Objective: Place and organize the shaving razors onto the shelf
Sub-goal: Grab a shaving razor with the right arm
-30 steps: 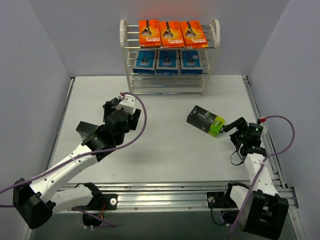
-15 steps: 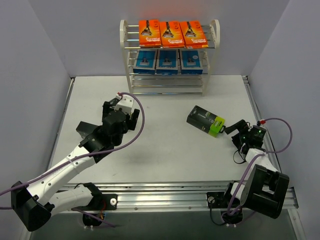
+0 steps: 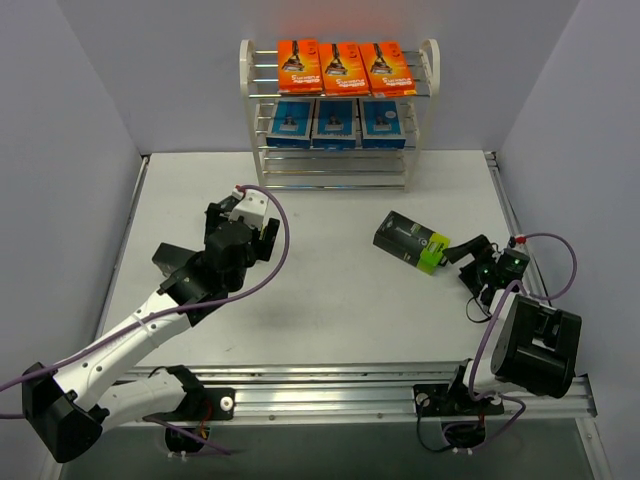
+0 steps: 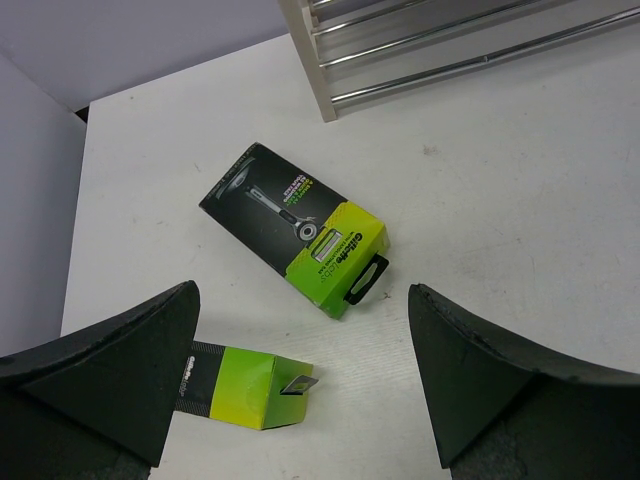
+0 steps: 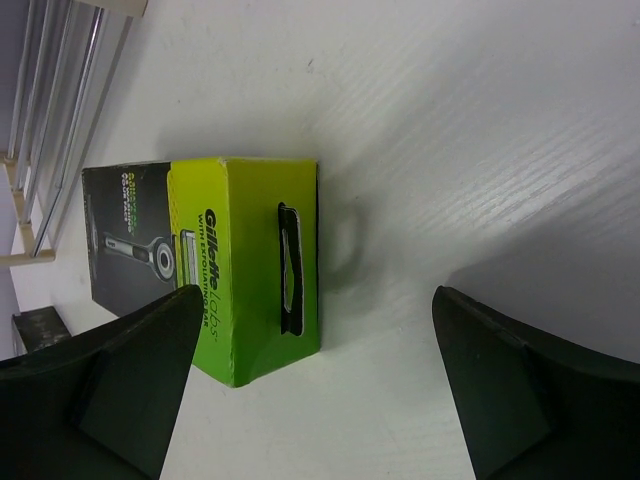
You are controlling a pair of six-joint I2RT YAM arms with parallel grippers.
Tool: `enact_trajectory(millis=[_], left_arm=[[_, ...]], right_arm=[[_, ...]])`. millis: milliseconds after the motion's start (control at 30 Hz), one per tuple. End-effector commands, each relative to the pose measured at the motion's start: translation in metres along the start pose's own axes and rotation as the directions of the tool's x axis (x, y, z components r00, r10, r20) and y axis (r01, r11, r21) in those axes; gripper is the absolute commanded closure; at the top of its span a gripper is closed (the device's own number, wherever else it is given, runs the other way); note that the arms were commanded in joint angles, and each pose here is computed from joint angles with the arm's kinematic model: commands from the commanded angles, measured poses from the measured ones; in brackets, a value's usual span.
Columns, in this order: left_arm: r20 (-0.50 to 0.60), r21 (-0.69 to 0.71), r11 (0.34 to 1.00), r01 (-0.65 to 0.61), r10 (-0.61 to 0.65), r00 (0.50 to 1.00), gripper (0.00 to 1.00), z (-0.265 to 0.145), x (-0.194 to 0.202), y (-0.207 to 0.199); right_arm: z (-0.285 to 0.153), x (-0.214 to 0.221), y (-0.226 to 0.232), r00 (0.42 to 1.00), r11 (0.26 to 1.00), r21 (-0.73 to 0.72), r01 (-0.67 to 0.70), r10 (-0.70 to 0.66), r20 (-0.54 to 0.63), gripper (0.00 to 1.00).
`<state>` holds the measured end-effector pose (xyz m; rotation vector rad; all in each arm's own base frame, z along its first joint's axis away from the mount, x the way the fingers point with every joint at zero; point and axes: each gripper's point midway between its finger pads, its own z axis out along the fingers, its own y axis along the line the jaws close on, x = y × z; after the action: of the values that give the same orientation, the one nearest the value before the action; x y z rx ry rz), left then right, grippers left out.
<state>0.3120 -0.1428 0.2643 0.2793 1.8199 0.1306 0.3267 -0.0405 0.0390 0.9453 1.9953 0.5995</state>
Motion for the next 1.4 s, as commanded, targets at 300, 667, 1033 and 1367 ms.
enact_trajectory(millis=[300, 667, 1033, 1367], left_arm=[[0.038, 0.020, 0.999, 0.037, -0.038, 0.999, 0.06, 0.000, -0.021, -0.002], [0.026, 0.042, 0.999, 0.031, -0.032, 0.999, 0.06, 0.001, -0.018, -0.008], [0.022, 0.048, 0.998, 0.032, -0.033, 0.999, 0.06, 0.002, -0.017, -0.010], [0.020, 0.054, 0.998, 0.016, -0.018, 1.000, 0.06, 0.000, -0.017, -0.015]], right_arm=[[0.014, 0.027, 0.006, 0.997, 0.999, -0.032, -0.014, 0.011, -0.081, 0.08], [0.035, 0.045, 0.008, 0.990, 0.999, -0.039, 0.003, -0.008, -0.144, 0.13], [0.039, 0.071, 0.009, 0.972, 0.997, -0.077, -0.006, -0.012, -0.234, 0.32], [0.042, 0.089, 0.033, 0.954, 0.983, -0.173, 0.052, -0.101, -0.283, 0.69]])
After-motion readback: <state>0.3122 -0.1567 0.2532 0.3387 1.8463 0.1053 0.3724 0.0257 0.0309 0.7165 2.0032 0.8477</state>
